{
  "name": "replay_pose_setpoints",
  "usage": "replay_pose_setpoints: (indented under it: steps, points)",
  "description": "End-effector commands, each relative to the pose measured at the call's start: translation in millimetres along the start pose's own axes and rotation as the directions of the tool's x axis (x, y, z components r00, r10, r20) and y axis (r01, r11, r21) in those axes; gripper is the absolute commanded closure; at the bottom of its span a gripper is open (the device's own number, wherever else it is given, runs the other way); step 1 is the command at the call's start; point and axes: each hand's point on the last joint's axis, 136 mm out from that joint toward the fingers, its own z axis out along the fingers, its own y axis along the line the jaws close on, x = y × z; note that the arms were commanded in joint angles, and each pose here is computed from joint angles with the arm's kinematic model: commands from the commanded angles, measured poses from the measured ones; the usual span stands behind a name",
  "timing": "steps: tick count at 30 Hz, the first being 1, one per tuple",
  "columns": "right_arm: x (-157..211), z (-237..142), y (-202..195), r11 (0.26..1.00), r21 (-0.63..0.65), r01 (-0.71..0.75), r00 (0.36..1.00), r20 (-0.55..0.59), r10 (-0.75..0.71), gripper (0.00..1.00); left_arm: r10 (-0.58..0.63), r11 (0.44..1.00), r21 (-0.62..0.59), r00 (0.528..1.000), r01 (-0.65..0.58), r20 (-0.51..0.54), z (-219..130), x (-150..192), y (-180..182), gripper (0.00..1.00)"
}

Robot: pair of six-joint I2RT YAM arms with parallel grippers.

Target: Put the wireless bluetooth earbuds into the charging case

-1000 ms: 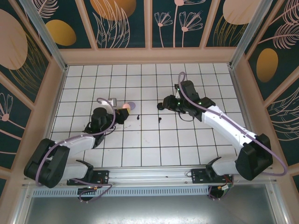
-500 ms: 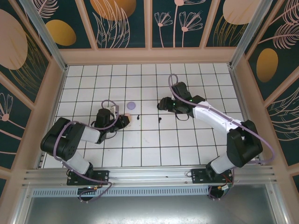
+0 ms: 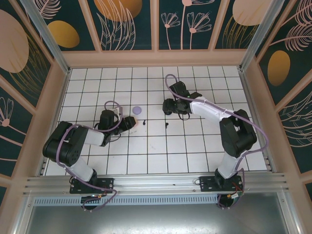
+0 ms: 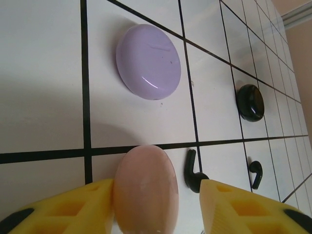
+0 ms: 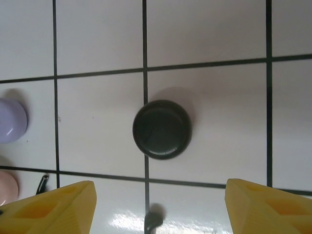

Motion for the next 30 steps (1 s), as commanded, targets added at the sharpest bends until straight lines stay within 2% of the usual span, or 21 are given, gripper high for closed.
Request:
replay_pose_setpoints:
  steps: [1, 8, 15, 17, 19, 27, 30]
  points:
    - [-10, 5, -4, 0.998, 0.038, 0.046, 0.999, 0.0, -0.046, 0.27, -0.001, 0.998, -0.07, 1.0, 0.003, 0.028, -6, -9, 13, 0.47]
    - [-13, 12, -2, 0.97, 0.031, 0.241, 0.97, -0.028, -0.241, 0.24, 0.089, 0.987, -0.145, 0.989, -0.071, 0.121, -32, -44, 5, 0.37]
    - [-3, 19, 3, 0.92, -0.024, 0.392, 0.915, -0.096, -0.392, 0.24, 0.224, 0.966, -0.18, 0.947, -0.185, 0.23, -62, -90, -30, 0.27]
    - [1, 22, 2, 0.906, -0.028, 0.423, 0.898, -0.121, -0.423, 0.24, 0.256, 0.96, -0.18, 0.93, -0.213, 0.264, -70, -102, -42, 0.18]
    - [4, 27, -3, 0.895, -0.017, 0.445, 0.884, -0.146, -0.443, 0.24, 0.284, 0.955, -0.177, 0.908, -0.239, 0.307, -80, -114, -56, 0.02]
    - [5, 44, -4, 0.853, 0.003, 0.521, 0.838, -0.19, -0.511, 0.24, 0.378, 0.925, -0.202, 0.832, -0.322, 0.407, -106, -148, -88, 0.01]
    - [4, 49, -1, 0.837, 0.001, 0.547, 0.82, -0.203, -0.535, 0.24, 0.398, 0.914, -0.256, 0.823, -0.316, 0.406, -111, -158, -87, 0.01]
